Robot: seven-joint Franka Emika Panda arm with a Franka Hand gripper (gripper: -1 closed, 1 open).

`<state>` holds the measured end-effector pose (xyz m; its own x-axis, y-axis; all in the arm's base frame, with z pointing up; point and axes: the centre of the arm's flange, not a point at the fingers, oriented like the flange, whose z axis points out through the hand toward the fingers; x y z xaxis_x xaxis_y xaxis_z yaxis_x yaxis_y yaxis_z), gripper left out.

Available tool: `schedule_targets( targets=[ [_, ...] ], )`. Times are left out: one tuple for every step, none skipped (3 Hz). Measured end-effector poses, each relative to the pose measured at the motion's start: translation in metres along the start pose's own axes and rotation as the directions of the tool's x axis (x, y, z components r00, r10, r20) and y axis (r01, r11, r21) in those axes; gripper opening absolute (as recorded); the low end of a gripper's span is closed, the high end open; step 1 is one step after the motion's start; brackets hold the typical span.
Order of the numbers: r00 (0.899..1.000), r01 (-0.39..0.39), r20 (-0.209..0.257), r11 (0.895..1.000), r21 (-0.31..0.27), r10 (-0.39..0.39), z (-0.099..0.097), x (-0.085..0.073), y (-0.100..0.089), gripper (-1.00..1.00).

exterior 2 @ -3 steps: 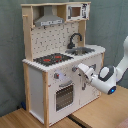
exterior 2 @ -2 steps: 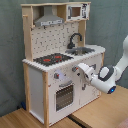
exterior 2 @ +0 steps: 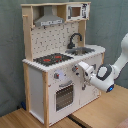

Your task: Play with the kitchen

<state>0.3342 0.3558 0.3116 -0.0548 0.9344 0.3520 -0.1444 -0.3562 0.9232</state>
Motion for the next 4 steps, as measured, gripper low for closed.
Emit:
schedule_targets(
  targets=[
    [1.000,0.001,0.023,0.998,0.059,-0.002,0.0121,-0.0038,-0.0010,1.00],
    [0.999,0.026,0.022,0.998,0.058,-0.027,0.0131,-0.0031,-0.0002,1.00],
    [0.999,0.027,0.023,0.998,0.058,-0.028,0.0133,-0.0032,-0.0001,-1.00],
    [0.995,0.097,0.019,0.994,0.053,-0.098,0.0151,0.0020,0.0029,-1.00]
  ],
)
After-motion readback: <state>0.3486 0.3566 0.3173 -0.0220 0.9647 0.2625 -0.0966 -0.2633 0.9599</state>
